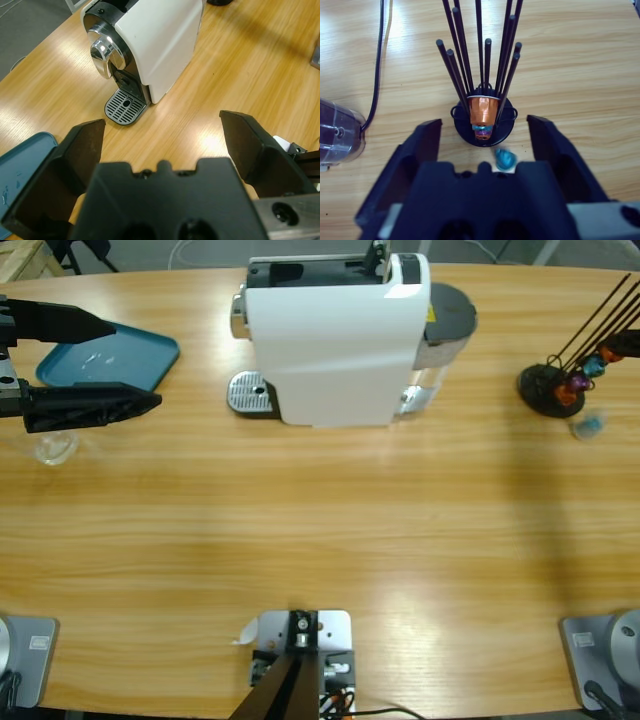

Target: Pour coffee

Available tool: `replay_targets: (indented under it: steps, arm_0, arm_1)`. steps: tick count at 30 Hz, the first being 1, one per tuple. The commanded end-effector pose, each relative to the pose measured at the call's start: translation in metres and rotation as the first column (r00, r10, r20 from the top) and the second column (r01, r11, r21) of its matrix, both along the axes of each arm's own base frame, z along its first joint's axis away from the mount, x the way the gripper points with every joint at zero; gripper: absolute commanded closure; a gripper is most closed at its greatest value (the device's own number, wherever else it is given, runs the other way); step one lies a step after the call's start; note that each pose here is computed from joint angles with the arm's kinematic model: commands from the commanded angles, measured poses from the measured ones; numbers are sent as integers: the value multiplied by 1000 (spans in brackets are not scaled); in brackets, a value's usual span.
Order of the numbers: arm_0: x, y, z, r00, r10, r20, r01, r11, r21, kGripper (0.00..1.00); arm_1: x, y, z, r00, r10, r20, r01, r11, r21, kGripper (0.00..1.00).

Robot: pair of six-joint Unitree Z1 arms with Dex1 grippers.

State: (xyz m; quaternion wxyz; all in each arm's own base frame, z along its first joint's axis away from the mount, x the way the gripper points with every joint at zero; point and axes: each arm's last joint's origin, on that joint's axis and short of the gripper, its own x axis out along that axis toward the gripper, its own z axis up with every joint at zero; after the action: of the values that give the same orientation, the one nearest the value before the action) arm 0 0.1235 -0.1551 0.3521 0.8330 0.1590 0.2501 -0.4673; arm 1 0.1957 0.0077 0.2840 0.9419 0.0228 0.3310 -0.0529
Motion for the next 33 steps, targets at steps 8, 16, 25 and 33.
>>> replay_targets:
  steps: [8, 16, 25, 33]
  arm_0:
    - [2, -6, -11, 999, 0, -32, 1, 1000, 23, 0]
    - [3, -7, -15, 999, 1, -40, 1, 999, 34, 0]
    - [3, -7, -21, 999, 9, -50, -6, 998, 54, 0]
    - [2, -5, -22, 999, 10, -51, -7, 998, 56, 0]
  arm_1:
    - [3, -4, -16, 997, -35, -68, 34, 999, -11, 149]
    - [-11, -24, -37, 949, -258, -183, 249, 966, -70, 147]
    - [0, -48, -54, 808, -426, -407, 465, 885, -5, 148]
    - [8, -53, -63, 798, -374, -473, 463, 883, 83, 276]
